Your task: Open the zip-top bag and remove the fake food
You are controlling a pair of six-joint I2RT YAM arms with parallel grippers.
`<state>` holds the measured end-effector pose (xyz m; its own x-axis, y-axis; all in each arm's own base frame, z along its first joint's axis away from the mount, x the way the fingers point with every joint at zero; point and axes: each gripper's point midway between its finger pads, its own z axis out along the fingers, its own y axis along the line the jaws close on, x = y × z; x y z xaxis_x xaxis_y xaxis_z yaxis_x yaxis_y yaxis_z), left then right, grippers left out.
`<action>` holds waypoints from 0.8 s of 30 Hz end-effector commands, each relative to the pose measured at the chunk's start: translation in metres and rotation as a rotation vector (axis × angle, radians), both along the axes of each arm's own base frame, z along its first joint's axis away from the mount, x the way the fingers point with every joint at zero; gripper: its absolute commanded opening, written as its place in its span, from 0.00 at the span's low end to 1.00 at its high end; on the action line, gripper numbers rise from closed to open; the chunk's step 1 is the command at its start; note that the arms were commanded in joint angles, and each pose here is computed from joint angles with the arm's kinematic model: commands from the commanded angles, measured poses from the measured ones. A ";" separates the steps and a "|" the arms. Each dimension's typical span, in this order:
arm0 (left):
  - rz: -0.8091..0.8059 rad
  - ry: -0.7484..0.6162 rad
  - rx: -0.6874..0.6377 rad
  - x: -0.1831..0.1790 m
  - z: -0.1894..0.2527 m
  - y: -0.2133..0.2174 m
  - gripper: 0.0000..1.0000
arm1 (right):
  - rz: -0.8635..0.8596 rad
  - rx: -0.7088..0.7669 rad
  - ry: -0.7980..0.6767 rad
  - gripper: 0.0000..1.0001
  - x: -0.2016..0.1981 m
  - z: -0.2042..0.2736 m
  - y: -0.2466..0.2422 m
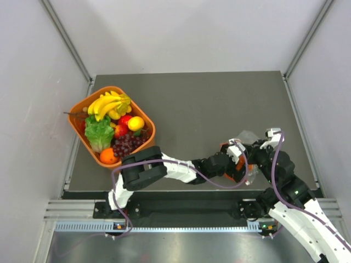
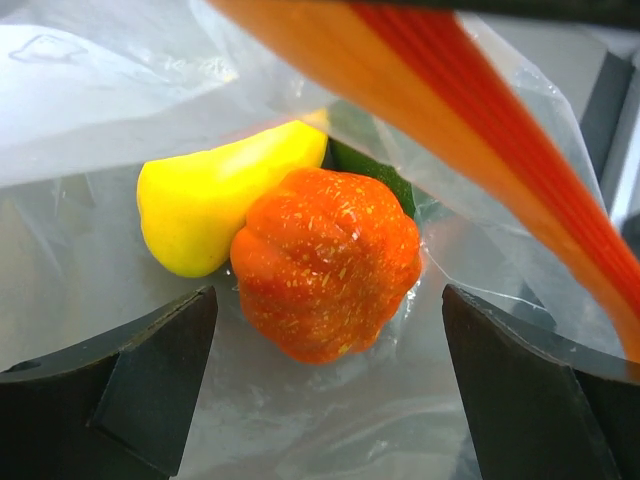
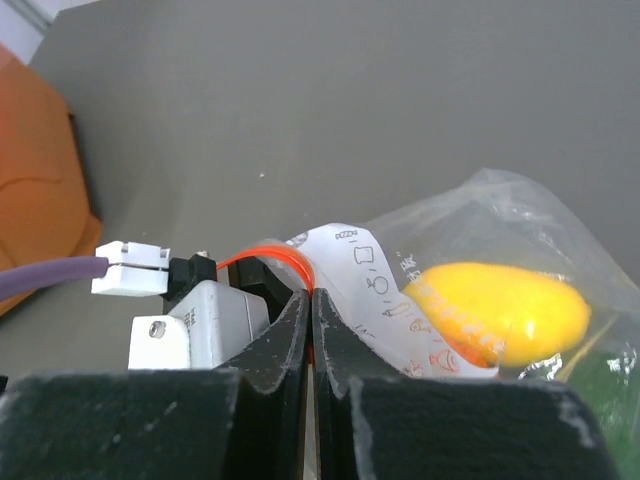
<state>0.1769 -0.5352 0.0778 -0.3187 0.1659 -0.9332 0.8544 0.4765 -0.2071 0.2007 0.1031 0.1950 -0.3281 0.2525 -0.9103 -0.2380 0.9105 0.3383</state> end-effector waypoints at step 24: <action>0.160 -0.090 -0.157 0.043 0.037 0.073 0.88 | 0.204 0.113 0.038 0.00 0.000 0.012 0.053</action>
